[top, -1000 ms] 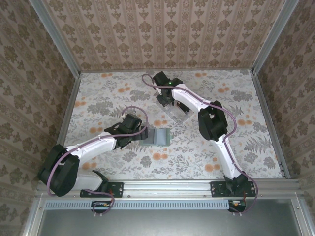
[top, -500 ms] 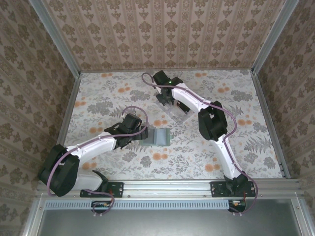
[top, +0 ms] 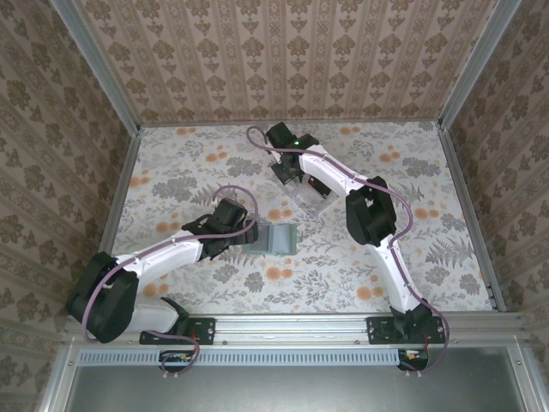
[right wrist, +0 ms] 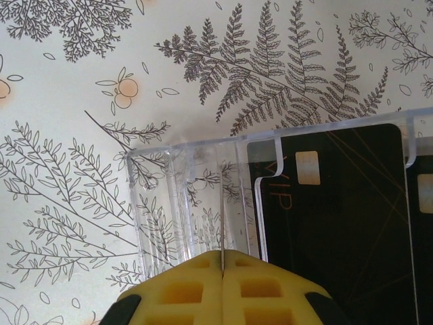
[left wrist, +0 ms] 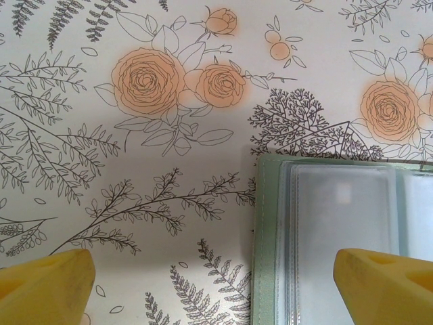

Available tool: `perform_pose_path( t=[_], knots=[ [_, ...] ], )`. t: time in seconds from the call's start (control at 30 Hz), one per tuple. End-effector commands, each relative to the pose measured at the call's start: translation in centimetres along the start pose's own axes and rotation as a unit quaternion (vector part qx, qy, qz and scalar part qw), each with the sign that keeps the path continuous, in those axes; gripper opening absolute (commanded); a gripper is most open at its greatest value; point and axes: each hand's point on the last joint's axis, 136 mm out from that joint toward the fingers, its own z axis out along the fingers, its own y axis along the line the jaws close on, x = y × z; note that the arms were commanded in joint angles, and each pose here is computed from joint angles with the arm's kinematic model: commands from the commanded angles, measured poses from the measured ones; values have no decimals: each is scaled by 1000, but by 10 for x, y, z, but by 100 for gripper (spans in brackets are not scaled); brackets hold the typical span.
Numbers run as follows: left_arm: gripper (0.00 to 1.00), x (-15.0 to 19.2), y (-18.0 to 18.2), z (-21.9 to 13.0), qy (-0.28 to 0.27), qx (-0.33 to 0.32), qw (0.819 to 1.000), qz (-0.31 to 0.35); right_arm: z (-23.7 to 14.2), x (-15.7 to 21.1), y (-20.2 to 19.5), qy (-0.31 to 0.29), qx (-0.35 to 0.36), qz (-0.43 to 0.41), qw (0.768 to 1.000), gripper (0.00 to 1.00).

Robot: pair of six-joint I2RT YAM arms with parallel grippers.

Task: Put the credit cards into the card holder
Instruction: Pick up the credit card from the storage box.

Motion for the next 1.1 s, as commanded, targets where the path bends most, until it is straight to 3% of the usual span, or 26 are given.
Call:
perform_pose_path(
  t=[0.0, 0.23, 0.53, 0.73, 0.9, 1.07],
  knots=[
    [100, 4, 3, 3, 6, -3, 1000, -11, -12, -1, -6, 5, 5, -9, 1000, 0],
    [100, 3, 2, 2, 6, -2, 1000, -11, -37, -12, -5, -15, -4, -14, 1000, 0],
    [100, -3, 8, -2, 2, -13, 1000, 10, -107, -37, 12, -83, -20, -11, 996, 0],
    [100, -3, 18, -3, 7, -16, 1000, 18, -152, -33, 29, -126, -72, 59, 988, 0],
    [100, -3, 17, -3, 12, -11, 999, 44, -174, -3, 42, -160, -151, 193, 956, 0],
    [100, 1, 11, 3, 27, 1, 998, 54, -170, 32, 67, -171, -253, 338, 890, 0]
  ],
)
